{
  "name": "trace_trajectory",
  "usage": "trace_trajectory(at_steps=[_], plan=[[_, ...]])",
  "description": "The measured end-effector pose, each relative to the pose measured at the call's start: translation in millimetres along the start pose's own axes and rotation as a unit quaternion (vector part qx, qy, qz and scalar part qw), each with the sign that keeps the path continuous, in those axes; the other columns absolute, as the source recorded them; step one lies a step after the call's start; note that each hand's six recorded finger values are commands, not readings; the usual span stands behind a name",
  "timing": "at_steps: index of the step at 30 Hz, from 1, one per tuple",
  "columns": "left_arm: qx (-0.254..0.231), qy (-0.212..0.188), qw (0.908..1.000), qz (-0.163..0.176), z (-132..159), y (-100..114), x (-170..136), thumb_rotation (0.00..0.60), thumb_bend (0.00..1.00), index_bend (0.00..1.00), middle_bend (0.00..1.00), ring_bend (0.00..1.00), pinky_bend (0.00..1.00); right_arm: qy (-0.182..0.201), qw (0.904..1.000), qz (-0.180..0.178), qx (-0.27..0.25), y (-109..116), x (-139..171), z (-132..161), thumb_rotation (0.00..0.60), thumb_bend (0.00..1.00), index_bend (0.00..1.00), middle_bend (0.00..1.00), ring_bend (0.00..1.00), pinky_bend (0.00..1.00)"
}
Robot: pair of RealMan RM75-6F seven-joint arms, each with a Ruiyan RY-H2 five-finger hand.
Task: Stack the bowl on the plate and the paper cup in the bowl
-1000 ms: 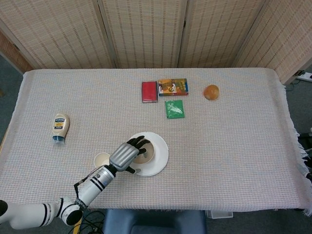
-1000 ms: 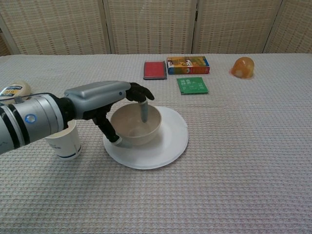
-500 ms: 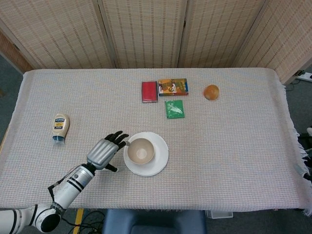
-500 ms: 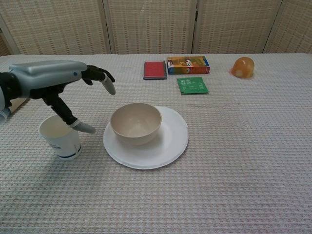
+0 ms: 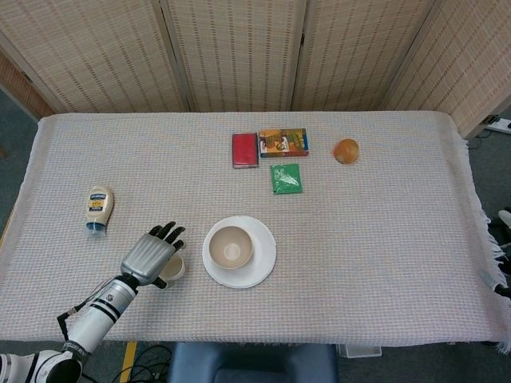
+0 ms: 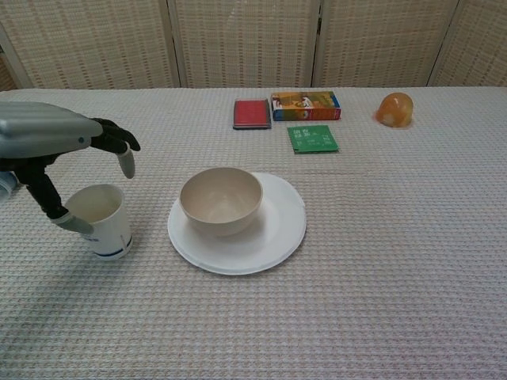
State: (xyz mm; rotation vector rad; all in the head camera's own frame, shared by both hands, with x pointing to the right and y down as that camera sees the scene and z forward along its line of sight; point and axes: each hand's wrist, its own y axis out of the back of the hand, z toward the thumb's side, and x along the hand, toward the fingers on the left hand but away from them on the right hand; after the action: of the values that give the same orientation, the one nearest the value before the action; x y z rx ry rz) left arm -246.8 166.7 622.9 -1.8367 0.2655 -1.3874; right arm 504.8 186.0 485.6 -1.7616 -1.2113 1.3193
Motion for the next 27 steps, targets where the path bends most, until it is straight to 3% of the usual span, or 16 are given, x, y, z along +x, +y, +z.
trace_trajectory(at_steps=[13, 27], plan=[[0.033, 0.01, 0.9992, -0.023, -3.5, -2.8, 5.0, 0.496, 0.15, 0.27, 0.11, 0.0, 0.2, 0.003, 1.0, 0.0, -0.001, 0.4, 0.7, 0.6, 0.6, 0.26, 0.01, 0.02, 0.0, 0.0], [0.036, 0.01, 0.999, -0.026, -9.4, -10.0, 7.6, 0.586, 0.15, 0.35, 0.11, 0.0, 0.2, 0.003, 1.0, -0.002, 0.001, 0.3, 1.4, 1.2, 0.6, 0.26, 0.01, 0.02, 0.0, 0.0]])
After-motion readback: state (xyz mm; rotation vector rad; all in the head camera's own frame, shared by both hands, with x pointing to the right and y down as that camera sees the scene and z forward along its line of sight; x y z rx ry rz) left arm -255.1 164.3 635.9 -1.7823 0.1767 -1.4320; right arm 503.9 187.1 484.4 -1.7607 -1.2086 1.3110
